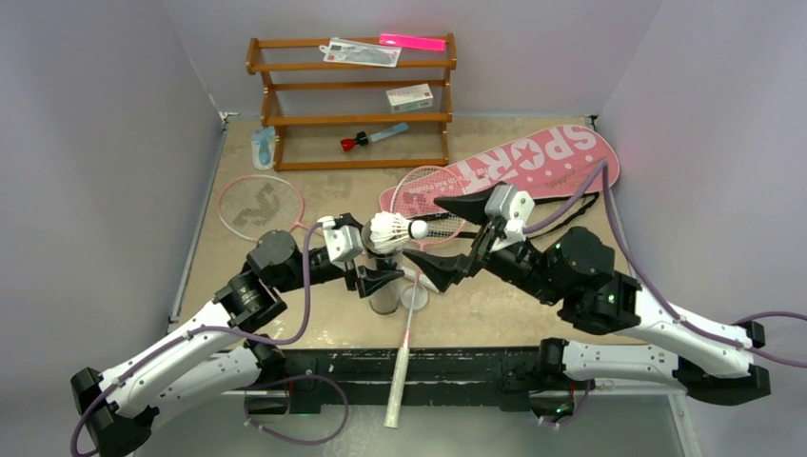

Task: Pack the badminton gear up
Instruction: Place the shuttlecock at the shuttle tube.

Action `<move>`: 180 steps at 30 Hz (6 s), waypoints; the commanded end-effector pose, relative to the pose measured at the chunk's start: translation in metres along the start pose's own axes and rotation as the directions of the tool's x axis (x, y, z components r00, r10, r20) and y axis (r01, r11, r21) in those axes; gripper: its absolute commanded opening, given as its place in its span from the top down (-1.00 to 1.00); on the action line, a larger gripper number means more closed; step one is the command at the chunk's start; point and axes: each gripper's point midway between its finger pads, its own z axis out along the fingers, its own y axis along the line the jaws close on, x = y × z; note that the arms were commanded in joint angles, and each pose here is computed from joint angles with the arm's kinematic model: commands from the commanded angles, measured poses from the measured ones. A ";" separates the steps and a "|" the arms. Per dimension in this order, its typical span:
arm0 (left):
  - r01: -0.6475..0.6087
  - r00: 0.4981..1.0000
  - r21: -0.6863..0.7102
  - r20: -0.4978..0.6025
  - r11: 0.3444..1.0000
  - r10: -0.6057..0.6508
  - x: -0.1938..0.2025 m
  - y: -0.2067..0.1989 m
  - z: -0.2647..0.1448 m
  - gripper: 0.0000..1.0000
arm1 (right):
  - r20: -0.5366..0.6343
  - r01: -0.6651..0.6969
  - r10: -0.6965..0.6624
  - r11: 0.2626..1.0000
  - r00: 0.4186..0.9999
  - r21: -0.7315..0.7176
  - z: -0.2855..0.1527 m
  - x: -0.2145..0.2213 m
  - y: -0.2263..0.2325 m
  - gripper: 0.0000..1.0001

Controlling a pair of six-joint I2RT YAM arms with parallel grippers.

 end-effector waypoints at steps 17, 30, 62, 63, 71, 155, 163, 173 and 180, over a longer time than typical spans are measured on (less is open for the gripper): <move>0.059 0.998 -0.062 0.040 0.996 -0.057 0.007 0.007 0.000 -0.16 | 0.478 -0.199 0.174 0.980 0.861 0.002 0.002 -0.025 -0.004 -0.97; 0.052 0.998 -0.030 0.038 0.998 -0.051 0.007 0.002 0.001 -0.16 | 0.620 -0.313 0.222 0.949 0.753 0.040 0.002 -0.027 -0.021 -0.76; 0.049 0.998 -0.032 0.028 0.998 -0.048 0.007 0.003 0.003 -0.16 | 0.571 -0.284 0.214 0.958 0.793 0.035 0.012 -0.005 -0.013 -0.34; 0.049 0.998 -0.033 0.028 0.998 -0.048 0.007 0.003 0.003 -0.16 | 0.571 -0.283 0.214 0.959 0.793 0.033 0.013 -0.005 -0.013 -0.33; 0.049 0.998 -0.030 0.029 0.998 -0.048 0.006 0.003 0.003 -0.16 | 0.572 -0.276 0.212 0.961 0.793 0.027 0.018 -0.007 -0.011 0.05; 0.045 0.999 0.017 -0.019 0.999 -0.045 0.011 -0.006 0.000 -0.16 | -0.346 -0.390 0.368 0.921 0.863 0.007 0.054 -0.019 -0.001 0.99; 0.044 0.999 0.018 -0.020 0.999 -0.044 0.012 -0.006 0.000 -0.16 | -0.354 -0.390 0.367 0.921 0.860 0.009 0.056 -0.016 -0.001 0.99; 0.042 0.999 0.020 -0.021 0.999 -0.042 0.011 -0.006 0.000 -0.16 | -0.368 -0.378 0.358 0.926 0.858 0.019 0.059 -0.008 -0.004 0.99; 0.041 0.999 0.024 -0.020 0.999 -0.041 0.010 -0.007 0.000 -0.16 | -0.369 -0.367 0.349 0.930 0.862 0.022 0.060 -0.006 -0.005 1.00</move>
